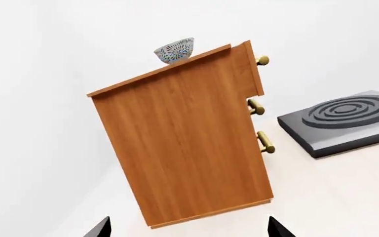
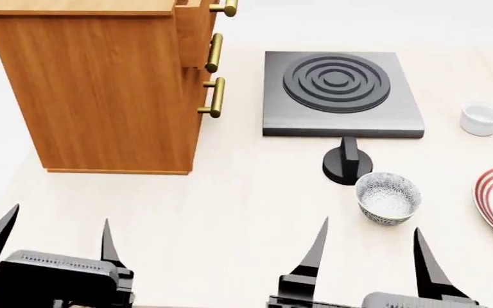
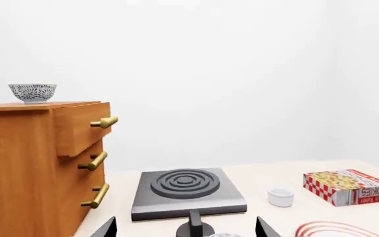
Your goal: Pick the akita bowl on the wooden cabinet and place it on the plate.
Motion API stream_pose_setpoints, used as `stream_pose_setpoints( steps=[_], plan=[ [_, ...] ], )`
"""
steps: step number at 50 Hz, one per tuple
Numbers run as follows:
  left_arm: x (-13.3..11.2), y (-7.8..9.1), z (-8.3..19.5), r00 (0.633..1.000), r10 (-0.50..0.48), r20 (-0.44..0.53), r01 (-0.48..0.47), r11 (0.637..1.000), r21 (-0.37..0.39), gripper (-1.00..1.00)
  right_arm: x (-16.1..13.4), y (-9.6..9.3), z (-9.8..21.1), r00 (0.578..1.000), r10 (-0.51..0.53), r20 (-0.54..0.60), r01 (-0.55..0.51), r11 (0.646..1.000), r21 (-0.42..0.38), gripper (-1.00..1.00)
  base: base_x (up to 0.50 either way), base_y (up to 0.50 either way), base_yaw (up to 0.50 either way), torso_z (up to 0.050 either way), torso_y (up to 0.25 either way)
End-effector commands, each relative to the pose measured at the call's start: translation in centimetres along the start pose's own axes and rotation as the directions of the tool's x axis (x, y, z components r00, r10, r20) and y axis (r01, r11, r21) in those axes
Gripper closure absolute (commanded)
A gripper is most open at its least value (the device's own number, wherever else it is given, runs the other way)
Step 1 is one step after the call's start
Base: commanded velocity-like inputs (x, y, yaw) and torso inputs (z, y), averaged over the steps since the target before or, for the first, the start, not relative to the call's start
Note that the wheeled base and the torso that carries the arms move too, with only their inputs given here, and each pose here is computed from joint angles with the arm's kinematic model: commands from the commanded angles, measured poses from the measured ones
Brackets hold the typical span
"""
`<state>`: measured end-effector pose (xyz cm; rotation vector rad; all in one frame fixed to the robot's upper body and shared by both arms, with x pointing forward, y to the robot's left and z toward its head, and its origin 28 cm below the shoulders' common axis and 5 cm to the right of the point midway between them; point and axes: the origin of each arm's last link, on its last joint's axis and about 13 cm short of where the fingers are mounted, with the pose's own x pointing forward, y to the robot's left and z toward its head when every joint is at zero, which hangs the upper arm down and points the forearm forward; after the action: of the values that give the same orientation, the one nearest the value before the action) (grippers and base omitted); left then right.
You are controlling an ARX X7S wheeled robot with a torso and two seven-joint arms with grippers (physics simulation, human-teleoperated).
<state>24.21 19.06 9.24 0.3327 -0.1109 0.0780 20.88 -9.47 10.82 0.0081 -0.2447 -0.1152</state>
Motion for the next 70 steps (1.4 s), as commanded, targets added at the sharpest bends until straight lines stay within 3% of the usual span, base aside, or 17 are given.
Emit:
stream_pose_setpoints(
  steps=[1,13,22,34,47,53,56,59,65,70],
  plan=[
    [1.6,0.9,4.1,0.996,-0.003,0.090,0.003,1.000,0.008,-1.00,0.2,0.0,2.3,0.994,0.045,0.097,-0.045,0.999,0.001,-1.00,0.00,0.00,0.00,0.000,0.000],
    [3.8,2.3,9.3,0.980,-0.008,0.198,0.003,1.000,0.025,-1.00,-0.3,0.1,4.1,0.980,0.075,0.182,-0.071,0.997,-0.027,-1.00,0.00,0.00,0.00,0.000,0.000],
    [5.2,3.3,13.4,0.972,-0.033,0.233,0.025,0.999,0.038,-1.00,-1.0,0.1,5.6,0.969,0.089,0.229,-0.094,0.995,0.015,-1.00,0.00,0.00,0.00,0.000,0.000],
    [5.4,4.5,17.5,0.959,-0.026,0.282,0.007,0.998,0.070,-1.00,-2.0,0.4,7.6,0.952,0.117,0.284,-0.124,0.992,0.006,-1.00,0.00,0.00,0.00,0.000,0.000],
    [6.2,5.7,20.8,0.953,-0.022,0.302,-0.003,0.997,0.080,-1.00,-2.0,0.4,7.4,0.950,0.121,0.288,-0.132,0.991,0.017,-1.00,0.00,0.00,0.00,0.000,0.000],
    [6.9,6.5,21.8,0.959,-0.050,0.279,0.052,0.999,0.003,-1.00,-2.0,0.3,7.3,0.948,0.118,0.296,-0.128,0.992,0.015,-1.00,0.00,0.00,0.00,0.000,0.000],
    [6.6,6.8,22.3,0.964,-0.028,0.266,0.024,1.000,0.020,-1.00,-2.0,0.3,7.3,0.948,0.118,0.296,-0.130,0.991,0.021,-1.00,0.00,0.00,0.00,0.000,0.000],
    [6.3,7.2,22.6,0.962,0.004,0.272,0.008,0.999,-0.040,-1.00,-1.9,0.3,7.1,0.949,0.117,0.294,-0.129,0.991,0.023,-1.00,0.00,0.00,0.00,0.000,0.000],
    [6.2,7.8,22.3,0.964,-0.005,0.265,0.027,0.997,-0.079,-1.00,-1.9,0.2,7.2,0.949,0.110,0.296,-0.124,0.992,0.028,-1.00,0.00,0.00,0.00,0.000,0.000],
    [5.8,7.9,22.8,0.954,-0.007,0.299,0.019,0.999,-0.037,-1.00,-1.9,0.2,7.0,0.950,0.107,0.294,-0.121,0.992,0.028,-1.00,0.00,0.00,0.00,0.000,-0.071]
  ],
)
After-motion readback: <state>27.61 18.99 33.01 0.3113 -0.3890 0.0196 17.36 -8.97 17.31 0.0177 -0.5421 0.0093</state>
